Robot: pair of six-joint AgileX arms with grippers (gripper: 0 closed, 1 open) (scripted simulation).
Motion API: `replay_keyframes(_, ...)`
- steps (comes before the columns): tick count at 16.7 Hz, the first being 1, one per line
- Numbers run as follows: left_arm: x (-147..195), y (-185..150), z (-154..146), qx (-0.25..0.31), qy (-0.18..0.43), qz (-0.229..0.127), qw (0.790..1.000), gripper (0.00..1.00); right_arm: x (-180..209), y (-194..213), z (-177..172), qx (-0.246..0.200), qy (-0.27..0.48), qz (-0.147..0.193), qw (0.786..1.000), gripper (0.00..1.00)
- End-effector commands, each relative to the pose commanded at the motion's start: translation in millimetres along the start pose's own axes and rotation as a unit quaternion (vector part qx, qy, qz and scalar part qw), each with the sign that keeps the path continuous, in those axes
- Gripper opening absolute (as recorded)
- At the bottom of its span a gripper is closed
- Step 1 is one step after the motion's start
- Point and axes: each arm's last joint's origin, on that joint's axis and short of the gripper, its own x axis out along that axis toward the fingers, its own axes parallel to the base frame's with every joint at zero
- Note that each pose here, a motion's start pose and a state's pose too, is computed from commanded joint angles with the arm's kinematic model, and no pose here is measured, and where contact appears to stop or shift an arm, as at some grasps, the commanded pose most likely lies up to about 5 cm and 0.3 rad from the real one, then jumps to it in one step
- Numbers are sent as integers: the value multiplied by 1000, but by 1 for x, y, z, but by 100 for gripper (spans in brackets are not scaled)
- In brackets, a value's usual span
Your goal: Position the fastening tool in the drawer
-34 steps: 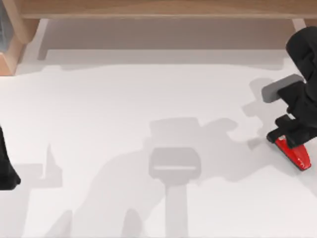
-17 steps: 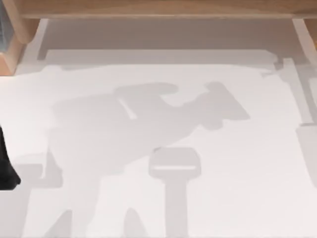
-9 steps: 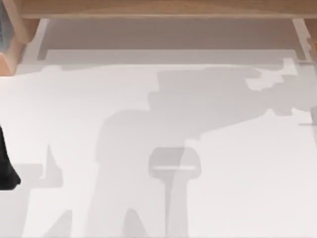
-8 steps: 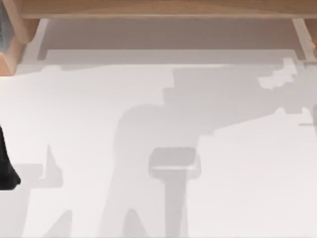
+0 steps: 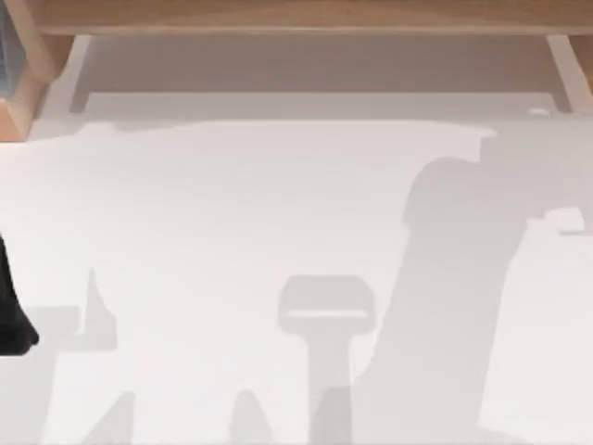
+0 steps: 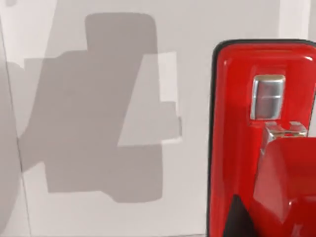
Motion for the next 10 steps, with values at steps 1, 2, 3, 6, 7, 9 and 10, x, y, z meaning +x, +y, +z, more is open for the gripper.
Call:
replay_keyframes(1, 0, 0, 0, 0, 0, 0, 1000, 100, 9, -3, 0, -2, 9, 7, 1000, 0)
replay_keyframes(2, 0, 0, 0, 0, 0, 0, 1000, 100, 17, -5, 1, -4, 19, 14, 1000, 0)
replay_keyframes(3, 0, 0, 0, 0, 0, 0, 1000, 100, 24, -6, 1, -6, 28, 20, 999, 0)
replay_keyframes(6, 0, 0, 0, 0, 0, 0, 1000, 100, 40, -8, -1, -11, 51, 36, 998, 0)
replay_keyframes(7, 0, 0, 0, 0, 0, 0, 1000, 100, 43, -8, -1, -12, 56, 38, 998, 0)
replay_keyframes(9, 0, 0, 0, 0, 0, 0, 1000, 100, 43, -8, -1, -12, 56, 38, 998, 0)
replay_keyframes(10, 0, 0, 0, 0, 0, 0, 1000, 100, 43, -8, -1, -12, 56, 38, 998, 0)
